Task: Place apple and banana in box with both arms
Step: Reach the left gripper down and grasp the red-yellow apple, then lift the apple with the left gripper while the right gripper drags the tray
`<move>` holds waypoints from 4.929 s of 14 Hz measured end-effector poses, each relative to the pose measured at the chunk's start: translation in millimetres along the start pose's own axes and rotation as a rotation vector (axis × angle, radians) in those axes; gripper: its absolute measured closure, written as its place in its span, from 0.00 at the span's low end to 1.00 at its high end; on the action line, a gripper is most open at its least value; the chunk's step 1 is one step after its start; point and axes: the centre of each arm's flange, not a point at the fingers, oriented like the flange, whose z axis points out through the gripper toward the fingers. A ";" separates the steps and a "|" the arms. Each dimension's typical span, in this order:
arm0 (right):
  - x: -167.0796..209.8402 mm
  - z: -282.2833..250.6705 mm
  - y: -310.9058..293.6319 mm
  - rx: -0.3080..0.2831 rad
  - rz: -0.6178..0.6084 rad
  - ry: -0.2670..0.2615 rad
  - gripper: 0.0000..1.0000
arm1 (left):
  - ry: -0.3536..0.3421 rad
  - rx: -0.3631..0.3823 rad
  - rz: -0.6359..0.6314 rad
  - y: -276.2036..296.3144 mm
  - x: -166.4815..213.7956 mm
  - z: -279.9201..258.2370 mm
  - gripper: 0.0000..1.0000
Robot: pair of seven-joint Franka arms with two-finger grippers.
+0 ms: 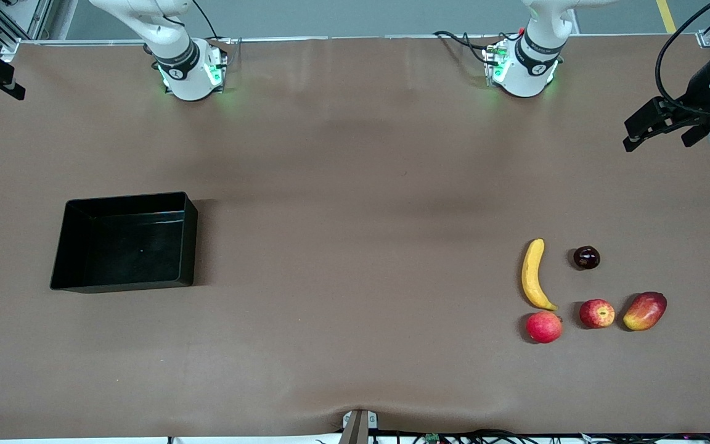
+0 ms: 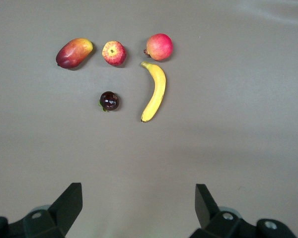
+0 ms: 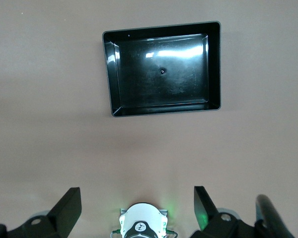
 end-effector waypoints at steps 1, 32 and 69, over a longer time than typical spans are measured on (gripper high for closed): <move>0.1 0.1 0.1 0.000 0.000 0.000 0.00 | 0.000 0.000 0.000 0.2 0.0 0.0 0.00; 128.8 229.1 164.7 0.069 0.088 -0.202 0.00 | 0.120 0.086 0.380 -89.8 182.5 374.9 0.00; 161.6 300.8 -136.2 0.213 -0.061 -0.278 0.94 | 0.099 0.077 0.298 49.3 84.3 225.3 0.36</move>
